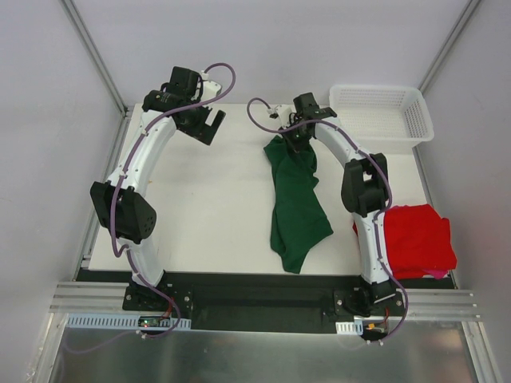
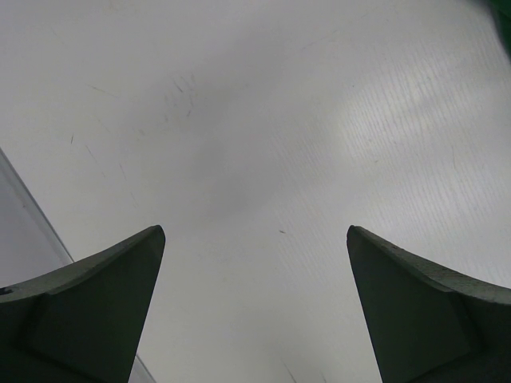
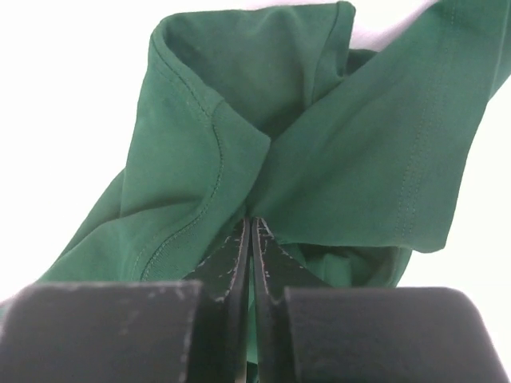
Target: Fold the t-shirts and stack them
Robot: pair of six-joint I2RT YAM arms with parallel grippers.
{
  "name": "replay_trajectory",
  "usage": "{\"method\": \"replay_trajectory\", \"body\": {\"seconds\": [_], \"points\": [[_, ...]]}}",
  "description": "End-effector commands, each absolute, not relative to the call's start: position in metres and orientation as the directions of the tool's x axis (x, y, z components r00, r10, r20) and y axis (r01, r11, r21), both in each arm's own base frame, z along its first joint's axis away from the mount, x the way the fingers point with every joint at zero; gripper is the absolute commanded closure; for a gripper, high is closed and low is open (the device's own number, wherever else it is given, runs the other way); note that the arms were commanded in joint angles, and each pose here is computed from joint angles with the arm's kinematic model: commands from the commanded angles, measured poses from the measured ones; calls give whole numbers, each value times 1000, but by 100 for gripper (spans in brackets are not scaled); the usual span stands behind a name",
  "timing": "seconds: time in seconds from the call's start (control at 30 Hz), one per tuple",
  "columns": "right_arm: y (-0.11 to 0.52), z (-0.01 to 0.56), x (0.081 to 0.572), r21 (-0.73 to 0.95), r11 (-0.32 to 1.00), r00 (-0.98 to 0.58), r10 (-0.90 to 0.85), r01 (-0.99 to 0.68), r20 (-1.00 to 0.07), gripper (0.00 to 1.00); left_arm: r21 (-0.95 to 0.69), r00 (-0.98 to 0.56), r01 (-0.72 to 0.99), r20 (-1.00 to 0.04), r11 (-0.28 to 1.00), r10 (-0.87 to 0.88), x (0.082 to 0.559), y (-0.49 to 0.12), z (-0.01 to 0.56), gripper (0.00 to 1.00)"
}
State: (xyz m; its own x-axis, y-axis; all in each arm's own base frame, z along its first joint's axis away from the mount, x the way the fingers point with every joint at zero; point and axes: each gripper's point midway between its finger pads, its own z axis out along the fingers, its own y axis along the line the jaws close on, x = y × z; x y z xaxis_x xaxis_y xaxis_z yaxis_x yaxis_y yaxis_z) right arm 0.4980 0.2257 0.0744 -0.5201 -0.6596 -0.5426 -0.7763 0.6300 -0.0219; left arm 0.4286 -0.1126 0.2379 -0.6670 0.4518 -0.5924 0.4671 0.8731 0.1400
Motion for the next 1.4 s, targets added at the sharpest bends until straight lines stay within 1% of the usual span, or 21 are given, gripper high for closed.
{"method": "replay_trajectory", "body": {"seconds": [0.0, 0.1, 0.23, 0.3, 0.4, 0.53, 0.57, 0.6, 0.63, 0.7, 0.77, 0.8, 0.9, 1.07, 1.13, 1.17, 1.2, 1.23, 1.27, 1.33, 1.37], "points": [[235, 96, 489, 17, 625, -521, -635, -780, -570, 99, 156, -656, 457, -605, 875, 451, 422, -105, 251, 1], [243, 130, 484, 40, 617, -499, -596, -786, -629, 99, 155, -657, 456, -605, 876, 449, 422, -105, 251, 1], [262, 232, 479, 18, 579, -362, -486, -815, -795, 99, 156, -664, 452, -599, 878, 448, 424, -106, 247, 1], [263, 294, 475, -68, 569, -237, -444, -819, -864, 99, 152, -668, 453, -595, 879, 447, 423, -106, 244, 1], [261, 372, 465, -222, 557, -24, -400, -800, -916, 99, 167, -668, 445, -592, 880, 451, 425, -106, 243, 1], [247, 451, 448, -423, 586, 258, -347, -691, -902, 99, 164, -664, 452, -594, 877, 454, 427, -111, 241, 1], [243, 446, 449, -485, 571, 309, -383, -662, -871, 99, 161, -659, 459, -597, 873, 457, 427, -115, 241, 1], [236, 494, 437, -576, 593, 458, -357, -563, -814, 99, 159, -656, 465, -599, 871, 460, 427, -117, 241, 1], [232, 506, 435, -628, 591, 517, -374, -507, -770, 99, 156, -653, 467, -603, 870, 459, 427, -119, 242, 1], [224, 538, 425, -767, 552, 665, -443, -325, -601, 99, 156, -647, 473, -606, 867, 463, 427, -123, 243, 1], [220, 549, 418, -835, 504, 720, -494, -219, -488, 99, 132, -644, 488, -613, 863, 458, 427, -129, 242, 1], [219, 551, 418, -873, 465, 743, -531, -147, -408, 99, 126, -641, 495, -615, 860, 459, 427, -132, 242, 1], [211, 573, 406, -917, 397, 773, -591, 32, -229, 99, 107, -645, 501, -615, 859, 453, 429, -139, 239, 1], [204, 600, 397, -912, 349, 765, -641, 215, -65, 99, 102, -658, 494, -605, 863, 449, 433, -147, 231, 1], [210, 586, 397, -923, 347, 760, -641, 164, -106, 99, 98, -665, 482, -606, 870, 437, 434, -147, 231, 1], [213, 564, 393, -951, 298, 757, -639, 79, -137, 99, 95, -667, 478, -608, 873, 431, 435, -148, 230, 1], [219, 546, 388, -966, 256, 775, -618, 37, -134, 99, 93, -668, 474, -611, 876, 426, 435, -149, 231, 1], [221, 534, 388, -975, 220, 777, -620, 44, -104, 99, 93, -667, 471, -613, 877, 423, 437, -151, 231, 1], [224, 520, 390, -975, 209, 780, -621, 69, -78, 99, 97, -665, 470, -615, 877, 424, 437, -153, 232, 1], [231, 537, 390, -958, 220, 790, -613, 185, 12, 99, 106, -651, 476, -625, 873, 431, 437, -157, 238, 1], [224, 593, 379, -900, 278, 774, -626, 337, 96, 99, 126, -643, 473, -627, 872, 440, 436, -158, 240, 1]]}}
